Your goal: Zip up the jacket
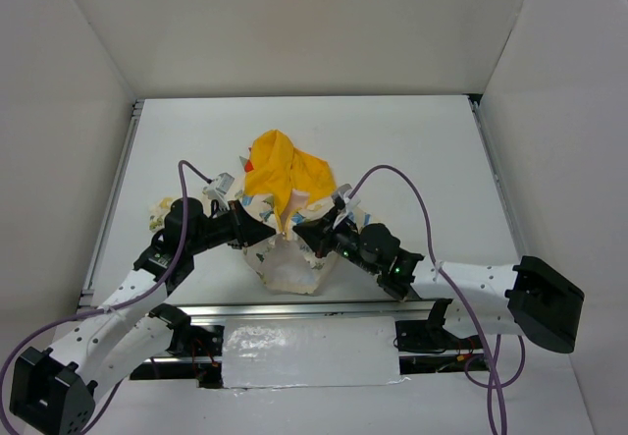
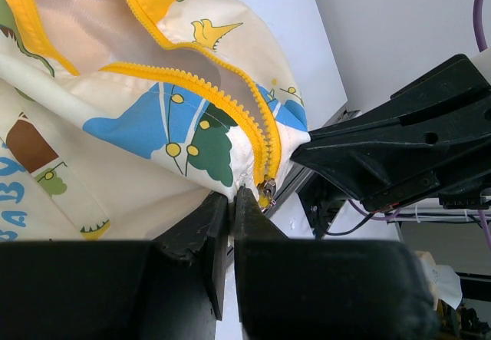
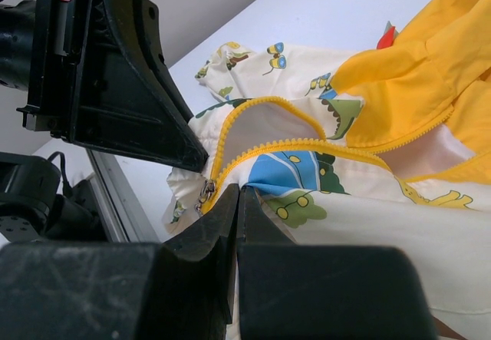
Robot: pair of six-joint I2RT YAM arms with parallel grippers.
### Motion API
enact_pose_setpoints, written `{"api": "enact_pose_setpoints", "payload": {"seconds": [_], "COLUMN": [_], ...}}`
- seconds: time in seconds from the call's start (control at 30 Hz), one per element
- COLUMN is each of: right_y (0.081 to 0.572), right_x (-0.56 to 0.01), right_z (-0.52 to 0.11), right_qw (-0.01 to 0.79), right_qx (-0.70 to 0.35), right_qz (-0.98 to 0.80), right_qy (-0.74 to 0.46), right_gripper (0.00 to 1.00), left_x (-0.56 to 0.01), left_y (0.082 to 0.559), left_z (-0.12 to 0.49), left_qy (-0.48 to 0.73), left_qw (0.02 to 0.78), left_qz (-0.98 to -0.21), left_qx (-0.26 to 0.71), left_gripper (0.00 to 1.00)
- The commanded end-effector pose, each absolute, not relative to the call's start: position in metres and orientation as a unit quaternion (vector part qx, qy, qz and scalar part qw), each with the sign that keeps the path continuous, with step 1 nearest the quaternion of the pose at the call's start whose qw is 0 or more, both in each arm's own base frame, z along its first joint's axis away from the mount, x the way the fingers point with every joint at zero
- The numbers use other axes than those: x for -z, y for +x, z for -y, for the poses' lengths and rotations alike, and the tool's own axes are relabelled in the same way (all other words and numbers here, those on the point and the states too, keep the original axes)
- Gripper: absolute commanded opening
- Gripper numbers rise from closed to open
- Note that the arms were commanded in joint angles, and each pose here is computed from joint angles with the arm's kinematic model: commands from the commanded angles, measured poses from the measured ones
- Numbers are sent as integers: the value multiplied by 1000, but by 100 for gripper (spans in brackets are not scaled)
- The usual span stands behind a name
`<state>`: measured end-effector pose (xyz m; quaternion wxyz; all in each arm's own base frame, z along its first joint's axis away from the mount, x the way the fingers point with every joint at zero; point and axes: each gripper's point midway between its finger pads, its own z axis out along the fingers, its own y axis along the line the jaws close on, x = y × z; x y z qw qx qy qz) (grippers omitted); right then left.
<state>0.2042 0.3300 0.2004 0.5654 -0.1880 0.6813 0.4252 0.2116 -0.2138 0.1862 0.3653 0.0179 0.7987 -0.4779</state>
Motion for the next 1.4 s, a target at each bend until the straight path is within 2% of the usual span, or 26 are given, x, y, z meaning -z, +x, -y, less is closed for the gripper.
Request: {"api": "enact_pose_setpoints", "payload": {"seconds": [0.0,1.03,1.37], "right_y": [209,218,210], "right_x": [-235,-240,-229], "right_z": [-337,-341,-337], "right_qw": [595,606,595], "right_qx": [-442,-428,-438], "right_qz": [-647,-646,-649], "right_qy": [-180,-178,-179], "right_gripper": [0,0,0], "left_x": [-203,-194,-210], "left_y": [214,213,218], "left_z": [217,218,208], "left_qy": [35,34,17], "left_qw": [388,375,409], "left_qz": [-782,-790,-784], "left_qx": [487,484,466], "left_gripper": [0,0,0]}}
